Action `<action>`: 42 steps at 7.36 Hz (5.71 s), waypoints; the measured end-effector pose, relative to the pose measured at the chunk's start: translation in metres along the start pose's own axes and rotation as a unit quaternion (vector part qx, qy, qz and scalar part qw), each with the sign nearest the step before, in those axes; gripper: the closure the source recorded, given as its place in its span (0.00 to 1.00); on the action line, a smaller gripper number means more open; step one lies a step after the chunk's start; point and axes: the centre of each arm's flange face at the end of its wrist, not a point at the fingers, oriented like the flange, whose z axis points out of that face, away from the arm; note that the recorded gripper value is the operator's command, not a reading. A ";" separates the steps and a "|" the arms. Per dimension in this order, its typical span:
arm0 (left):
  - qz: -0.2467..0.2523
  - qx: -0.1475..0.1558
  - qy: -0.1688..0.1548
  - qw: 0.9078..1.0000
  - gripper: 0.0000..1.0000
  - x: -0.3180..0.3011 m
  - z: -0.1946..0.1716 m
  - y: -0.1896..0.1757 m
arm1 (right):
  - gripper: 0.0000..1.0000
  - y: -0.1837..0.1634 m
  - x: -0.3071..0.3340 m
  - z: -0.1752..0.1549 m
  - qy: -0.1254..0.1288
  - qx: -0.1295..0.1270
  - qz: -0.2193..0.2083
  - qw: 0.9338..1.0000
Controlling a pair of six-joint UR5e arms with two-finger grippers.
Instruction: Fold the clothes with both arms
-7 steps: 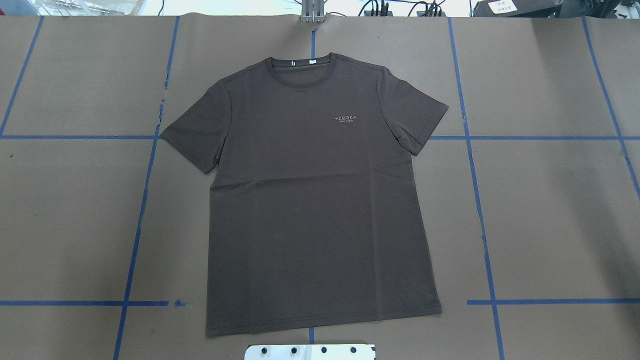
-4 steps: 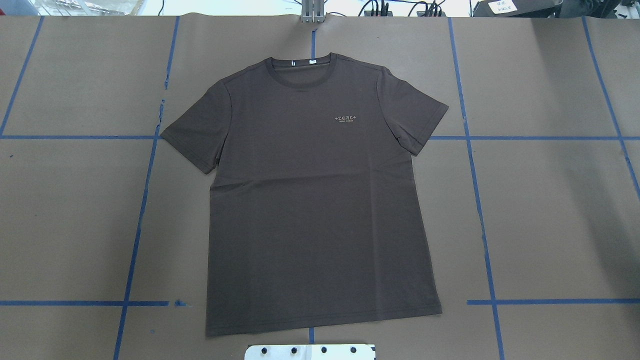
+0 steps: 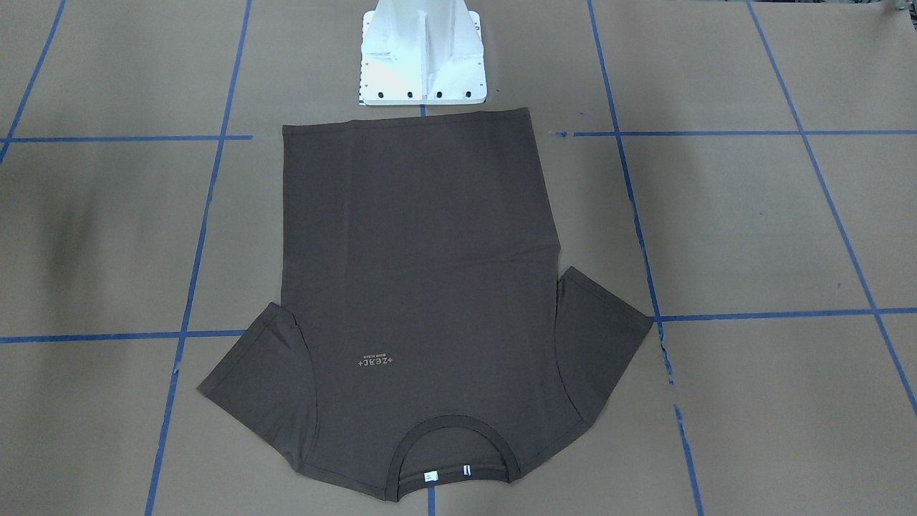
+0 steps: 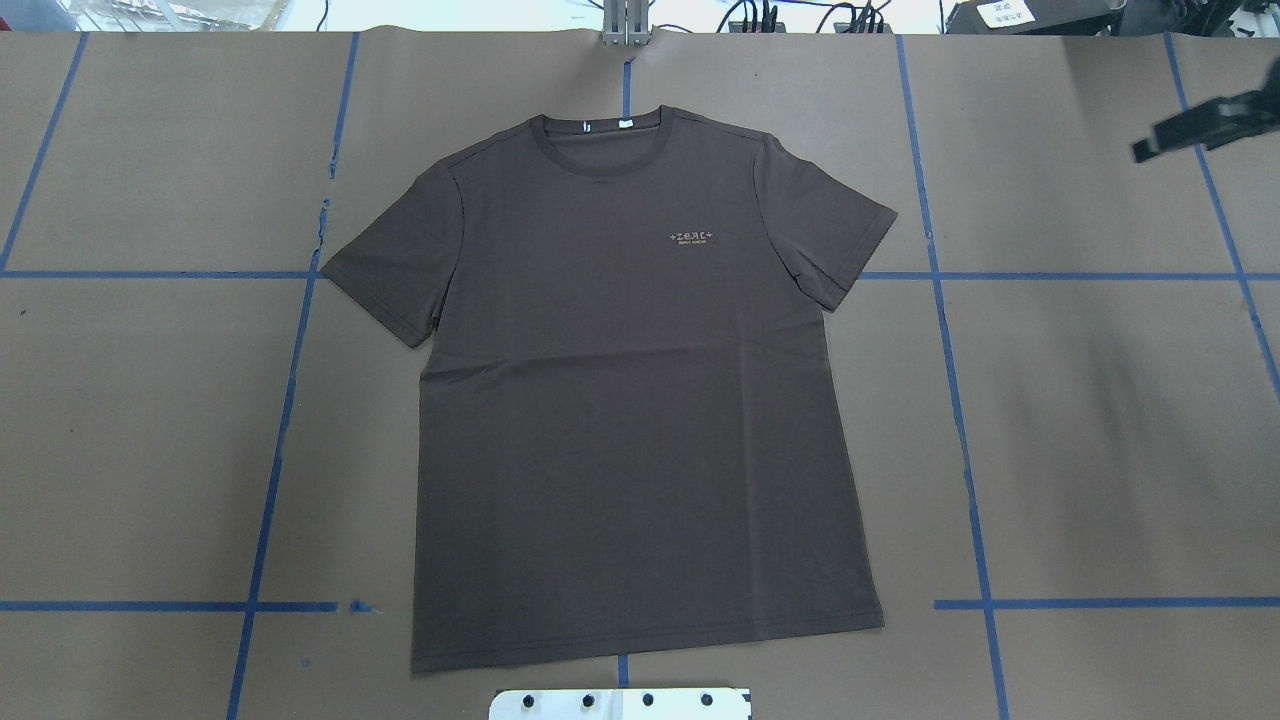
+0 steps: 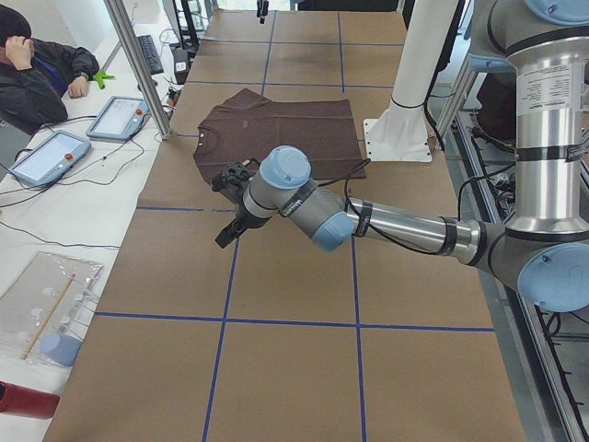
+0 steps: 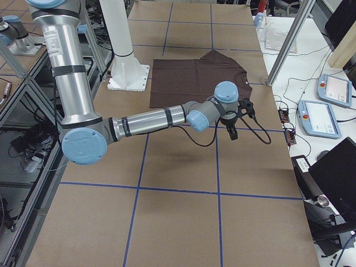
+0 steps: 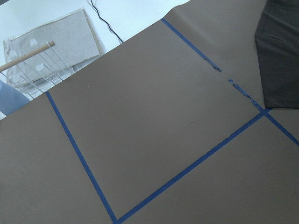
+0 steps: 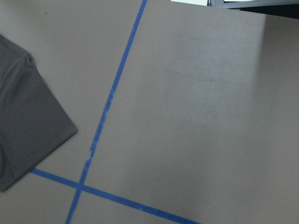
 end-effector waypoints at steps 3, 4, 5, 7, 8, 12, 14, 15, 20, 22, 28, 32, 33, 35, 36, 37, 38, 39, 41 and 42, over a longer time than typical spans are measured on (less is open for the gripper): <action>0.002 0.001 0.000 1.000 0.00 0.002 -0.002 0.001 | 0.04 -0.044 -0.109 0.088 -0.002 0.058 0.068 0.996; 0.002 0.001 0.000 1.000 0.00 0.002 -0.002 0.001 | 0.08 -0.046 -0.130 0.121 -0.008 0.079 0.083 0.993; 0.002 0.001 0.000 1.000 0.00 0.002 -0.002 0.001 | 0.12 -0.043 -0.145 0.153 -0.012 0.095 0.094 0.991; 0.002 0.001 0.000 1.000 0.00 0.002 -0.002 0.001 | 0.12 -0.029 -0.160 0.197 -0.007 0.109 0.105 0.988; 0.002 0.001 0.000 1.000 0.00 0.002 -0.002 0.001 | 0.12 -0.023 -0.164 0.210 -0.001 0.110 0.105 0.988; 0.002 0.000 0.000 1.000 0.00 0.001 -0.001 0.002 | 0.12 0.000 -0.170 0.235 0.018 0.112 0.099 0.989; 0.002 0.000 0.000 1.000 0.00 0.001 -0.001 0.002 | 0.12 0.003 -0.169 0.238 0.024 0.115 0.099 0.988; 0.001 0.000 0.000 1.000 0.00 0.001 -0.001 0.002 | 0.12 0.004 -0.168 0.240 0.027 0.116 0.099 0.988; 0.001 -0.001 0.000 1.000 0.00 0.000 0.000 0.002 | 0.14 0.008 -0.167 0.245 0.031 0.113 0.099 0.988; 0.001 -0.001 -0.001 1.000 0.00 -0.001 0.001 0.002 | 0.30 0.008 -0.166 0.246 0.031 0.113 0.099 0.988; 0.000 -0.001 0.000 1.000 0.00 -0.001 0.001 0.001 | 1.00 0.005 -0.175 0.243 0.025 0.115 0.114 0.987; 0.000 -0.002 0.000 1.000 0.00 -0.002 0.002 0.002 | 1.00 -0.013 -0.209 0.224 0.033 0.108 0.121 0.986; -0.001 -0.002 0.000 1.000 0.00 -0.002 0.002 0.002 | 1.00 -0.030 -0.244 0.209 0.045 0.103 0.137 0.984; -0.001 -0.002 0.000 1.000 0.00 -0.002 0.002 0.003 | 1.00 -0.047 -0.326 0.201 0.063 0.115 0.175 0.976; -0.001 -0.002 -0.001 1.000 0.00 -0.002 0.002 0.003 | 1.00 -0.043 -0.353 0.204 0.067 0.121 0.181 0.974; -0.002 -0.003 -0.001 1.000 0.00 -0.002 0.002 0.003 | 0.43 -0.039 -0.367 0.207 0.068 0.123 0.181 0.973; -0.002 -0.003 -0.001 1.000 0.00 -0.002 0.002 0.003 | 0.00 -0.036 -0.373 0.209 0.067 0.123 0.180 0.974; -0.002 -0.003 0.000 1.000 0.00 -0.002 0.002 0.003 | 0.00 -0.034 -0.378 0.211 0.069 0.127 0.176 0.974; -0.003 0.003 0.000 1.000 0.00 -0.001 0.002 -0.004 | 0.00 -0.033 -0.384 0.212 0.074 0.132 0.164 0.975; -0.011 0.010 0.003 1.000 0.00 0.004 0.003 -0.017 | 0.00 -0.041 -0.380 0.205 0.077 0.115 0.155 0.978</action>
